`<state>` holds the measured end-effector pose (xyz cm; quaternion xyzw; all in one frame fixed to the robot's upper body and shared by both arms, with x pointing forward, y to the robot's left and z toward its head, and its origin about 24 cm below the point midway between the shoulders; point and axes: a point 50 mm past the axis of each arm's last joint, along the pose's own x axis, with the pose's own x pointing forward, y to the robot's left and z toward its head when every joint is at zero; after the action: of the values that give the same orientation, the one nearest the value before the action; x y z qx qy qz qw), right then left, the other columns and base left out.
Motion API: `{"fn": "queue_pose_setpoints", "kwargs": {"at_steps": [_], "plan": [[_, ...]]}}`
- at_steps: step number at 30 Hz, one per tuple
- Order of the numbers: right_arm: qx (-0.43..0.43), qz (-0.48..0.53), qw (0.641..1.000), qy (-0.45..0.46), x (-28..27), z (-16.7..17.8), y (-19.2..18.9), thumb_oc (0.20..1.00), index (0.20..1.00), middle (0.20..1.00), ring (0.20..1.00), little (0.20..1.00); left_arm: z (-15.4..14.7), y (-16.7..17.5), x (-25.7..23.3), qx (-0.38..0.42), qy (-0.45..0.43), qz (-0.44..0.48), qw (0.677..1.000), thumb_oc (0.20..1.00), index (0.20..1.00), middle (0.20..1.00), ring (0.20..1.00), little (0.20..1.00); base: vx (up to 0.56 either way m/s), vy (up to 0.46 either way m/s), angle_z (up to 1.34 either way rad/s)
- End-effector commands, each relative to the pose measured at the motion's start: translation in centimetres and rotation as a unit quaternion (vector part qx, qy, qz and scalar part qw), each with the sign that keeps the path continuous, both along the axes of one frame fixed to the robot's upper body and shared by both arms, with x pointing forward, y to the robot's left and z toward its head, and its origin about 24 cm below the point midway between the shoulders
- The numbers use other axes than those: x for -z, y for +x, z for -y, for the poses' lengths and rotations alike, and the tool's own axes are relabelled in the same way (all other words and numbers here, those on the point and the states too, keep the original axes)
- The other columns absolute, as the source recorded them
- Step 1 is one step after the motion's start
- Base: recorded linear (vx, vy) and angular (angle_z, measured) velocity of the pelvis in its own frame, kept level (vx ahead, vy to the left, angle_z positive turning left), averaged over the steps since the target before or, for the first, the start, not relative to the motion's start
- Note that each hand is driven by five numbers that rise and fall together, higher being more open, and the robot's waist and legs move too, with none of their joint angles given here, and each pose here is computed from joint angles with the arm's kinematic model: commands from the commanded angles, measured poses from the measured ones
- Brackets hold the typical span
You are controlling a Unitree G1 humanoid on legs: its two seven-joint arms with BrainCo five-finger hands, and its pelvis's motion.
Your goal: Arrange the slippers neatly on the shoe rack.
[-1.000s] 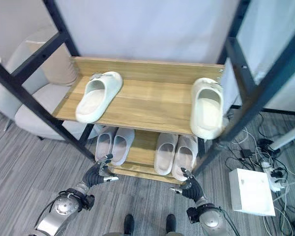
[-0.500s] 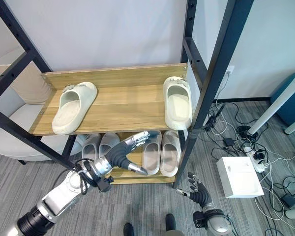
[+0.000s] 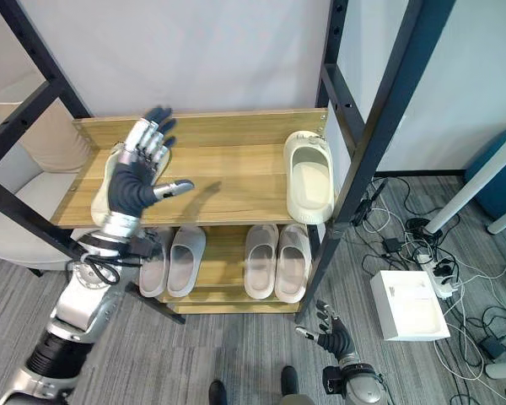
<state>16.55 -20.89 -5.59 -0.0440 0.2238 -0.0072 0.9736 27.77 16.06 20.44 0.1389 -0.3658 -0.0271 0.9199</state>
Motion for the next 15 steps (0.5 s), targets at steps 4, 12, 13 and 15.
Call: {"fn": "queue_pose_setpoints", "kwargs": {"at_steps": [4,12,13,15], "plan": [[-0.023,0.066,0.998,-0.005,-1.7,-0.3,1.0,1.000,1.000,1.000,1.000,1.000,-4.0,2.1,-3.9,-0.261,0.241,0.157,0.921,1.000,1.000,1.000,1.000,1.000,0.04,-0.002,-0.02],[-0.041,0.065,0.997,-0.018,-2.1,0.6,0.7,1.000,1.000,1.000,1.000,1.000,-10.2,3.3,-4.6,-0.424,0.439,0.132,0.781,1.000,1.000,1.000,1.000,1.000,0.03,-0.002,-0.03],[-0.044,0.064,0.997,-0.020,-2.1,0.7,0.6,1.000,1.000,1.000,1.000,1.000,-11.1,3.3,-4.6,-0.439,0.463,0.120,0.761,1.000,1.000,1.000,1.000,1.000,0.06,-0.005,-0.09],[-0.050,0.063,0.997,-0.021,-2.2,0.7,0.5,1.000,1.000,1.000,1.000,1.000,-11.9,3.5,-4.2,-0.451,0.479,0.102,0.746,1.000,1.000,1.000,1.000,1.000,0.04,-0.003,-0.08]]}}
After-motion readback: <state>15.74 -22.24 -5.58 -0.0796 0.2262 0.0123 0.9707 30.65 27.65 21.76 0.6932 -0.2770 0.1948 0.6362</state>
